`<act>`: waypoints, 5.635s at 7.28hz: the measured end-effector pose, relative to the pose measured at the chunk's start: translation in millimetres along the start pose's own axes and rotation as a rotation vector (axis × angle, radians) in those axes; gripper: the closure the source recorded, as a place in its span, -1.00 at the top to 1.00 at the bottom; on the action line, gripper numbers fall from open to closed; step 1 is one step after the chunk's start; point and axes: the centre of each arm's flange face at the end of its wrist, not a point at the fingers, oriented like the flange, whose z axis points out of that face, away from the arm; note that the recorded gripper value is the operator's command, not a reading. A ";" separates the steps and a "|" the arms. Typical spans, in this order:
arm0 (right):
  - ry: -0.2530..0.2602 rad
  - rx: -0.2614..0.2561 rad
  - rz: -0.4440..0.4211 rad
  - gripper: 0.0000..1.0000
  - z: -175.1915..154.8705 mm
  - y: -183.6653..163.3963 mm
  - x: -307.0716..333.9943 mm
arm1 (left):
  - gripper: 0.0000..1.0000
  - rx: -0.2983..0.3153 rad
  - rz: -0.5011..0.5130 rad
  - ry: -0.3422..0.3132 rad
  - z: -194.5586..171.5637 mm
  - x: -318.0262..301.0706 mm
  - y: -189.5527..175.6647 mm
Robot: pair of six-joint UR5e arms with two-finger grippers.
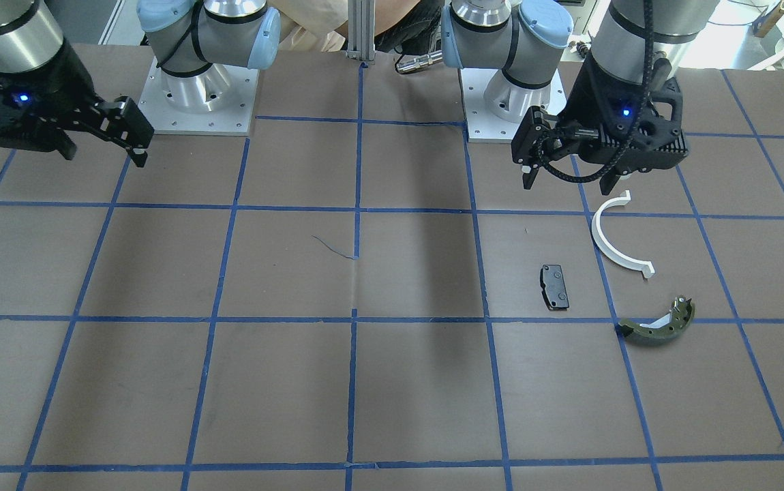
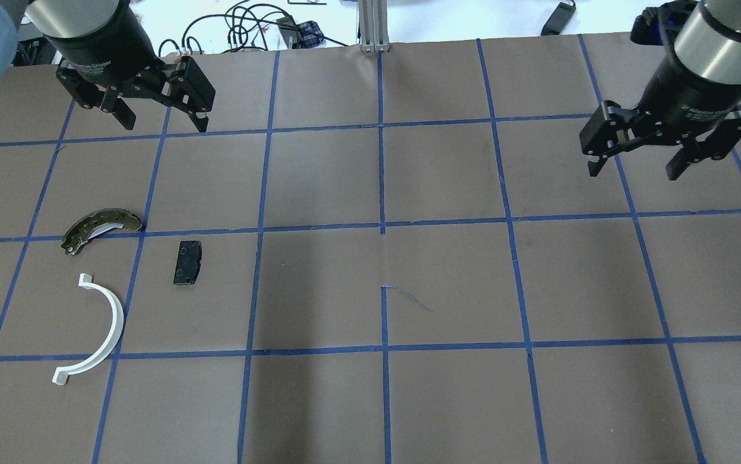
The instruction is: Place bearing gear from tray to pile
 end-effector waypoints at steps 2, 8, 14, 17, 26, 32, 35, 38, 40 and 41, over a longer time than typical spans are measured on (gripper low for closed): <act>-0.016 -0.015 -0.047 1.00 11.2 -17.2 79.5 | 1.00 -0.007 0.002 -0.006 3.3 -0.5 0.3; 0.094 0.050 -0.198 1.00 102.4 -74.1 327.2 | 1.00 -0.019 -0.027 -0.007 5.0 -0.6 1.7; 0.111 0.034 -0.489 0.92 205.2 -112.0 429.4 | 1.00 -0.015 -0.029 -0.006 5.5 -0.5 0.7; 0.082 0.017 -0.499 0.85 240.3 -122.8 446.1 | 1.00 -0.016 -0.030 -0.005 5.7 -0.5 0.8; 0.051 0.000 -0.504 0.35 281.9 -144.8 464.8 | 1.00 -0.016 -0.031 -0.007 5.8 -0.9 0.7; 0.044 -0.007 -0.501 -1.00 288.2 -145.5 465.4 | 1.00 -0.016 -0.030 -0.007 5.7 -1.0 0.8; 0.051 -0.011 -0.500 -1.00 272.4 -142.4 463.4 | 1.00 -0.016 -0.030 -0.007 5.4 -1.1 0.9; 0.020 -0.025 -0.465 -1.00 227.4 -136.2 436.6 | 1.00 -0.016 -0.029 -0.007 5.4 -1.3 0.9; -0.007 -0.050 -0.408 -1.00 194.3 -144.7 379.2 | 1.00 -0.016 -0.029 -0.007 5.4 -1.4 0.9; -0.014 -0.057 -0.383 -1.00 181.0 -151.8 344.0 | 1.00 -0.016 -0.028 -0.007 5.6 -1.4 0.8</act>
